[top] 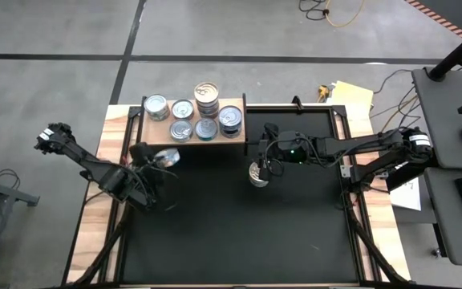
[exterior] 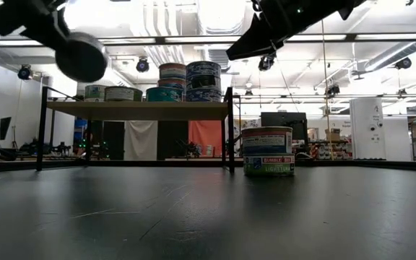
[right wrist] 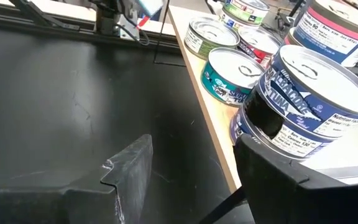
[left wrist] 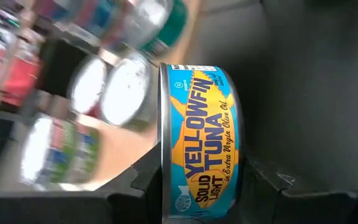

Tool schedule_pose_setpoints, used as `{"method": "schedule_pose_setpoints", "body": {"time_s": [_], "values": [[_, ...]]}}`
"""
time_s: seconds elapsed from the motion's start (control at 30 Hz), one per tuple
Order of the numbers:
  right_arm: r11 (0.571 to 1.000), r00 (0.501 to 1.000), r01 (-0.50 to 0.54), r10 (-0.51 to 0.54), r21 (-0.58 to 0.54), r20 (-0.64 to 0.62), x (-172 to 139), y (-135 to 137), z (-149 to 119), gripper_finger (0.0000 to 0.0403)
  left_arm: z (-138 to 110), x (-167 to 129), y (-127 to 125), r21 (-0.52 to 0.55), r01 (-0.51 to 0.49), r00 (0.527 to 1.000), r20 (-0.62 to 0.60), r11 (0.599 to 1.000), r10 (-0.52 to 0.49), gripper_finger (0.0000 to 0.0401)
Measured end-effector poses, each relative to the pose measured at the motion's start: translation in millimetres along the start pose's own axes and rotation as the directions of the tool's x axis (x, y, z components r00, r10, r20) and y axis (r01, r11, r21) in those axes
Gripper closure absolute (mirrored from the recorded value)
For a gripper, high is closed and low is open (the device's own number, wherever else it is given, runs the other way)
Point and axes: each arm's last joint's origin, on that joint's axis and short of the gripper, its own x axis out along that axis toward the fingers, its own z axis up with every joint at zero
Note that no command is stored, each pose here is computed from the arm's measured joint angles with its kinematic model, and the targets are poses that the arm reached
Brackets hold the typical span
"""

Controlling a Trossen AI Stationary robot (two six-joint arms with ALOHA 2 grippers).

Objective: Stack canned seafood by type on shelf
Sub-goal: Put the yellow/blue tuna can on the shelf

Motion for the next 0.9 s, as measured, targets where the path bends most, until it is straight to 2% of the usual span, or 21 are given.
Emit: {"method": "schedule_pose_setpoints", "body": {"time_s": [0.13, 0.3, 0.47, 0.9], "values": [[1.000, 1.000, 0.001, -0.001, 0.001, 0.004, 0.0, -0.1, 0.4, 0.0189, 4.4, -3.0, 2.2, 0.076, -0.024, 1.000, 0.009, 0.997, 0.023, 0.0271], [1.000, 1.000, 0.000, 0.000, 0.001, 0.005, 0.3, 0.0, 0.3, 0.0193, -4.9, -0.7, 6.8, 0.205, -0.077, 0.994, -0.063, 0.976, 0.092, 0.0271], [1.000, 1.000, -0.001, 0.001, 0.001, 0.005, 0.4, 0.1, 0.2, 0.0189, -9.1, 7.0, 4.7, 0.213, -0.093, 0.988, -0.098, 0.973, 0.116, 0.0271], [1.000, 1.000, -0.002, 0.002, 0.000, 0.004, 0.8, 0.2, 0.0, 0.0186, -0.9, 30.6, 7.8, 0.181, -0.173, 0.955, -0.210, 0.968, 0.209, 0.0271]]}}
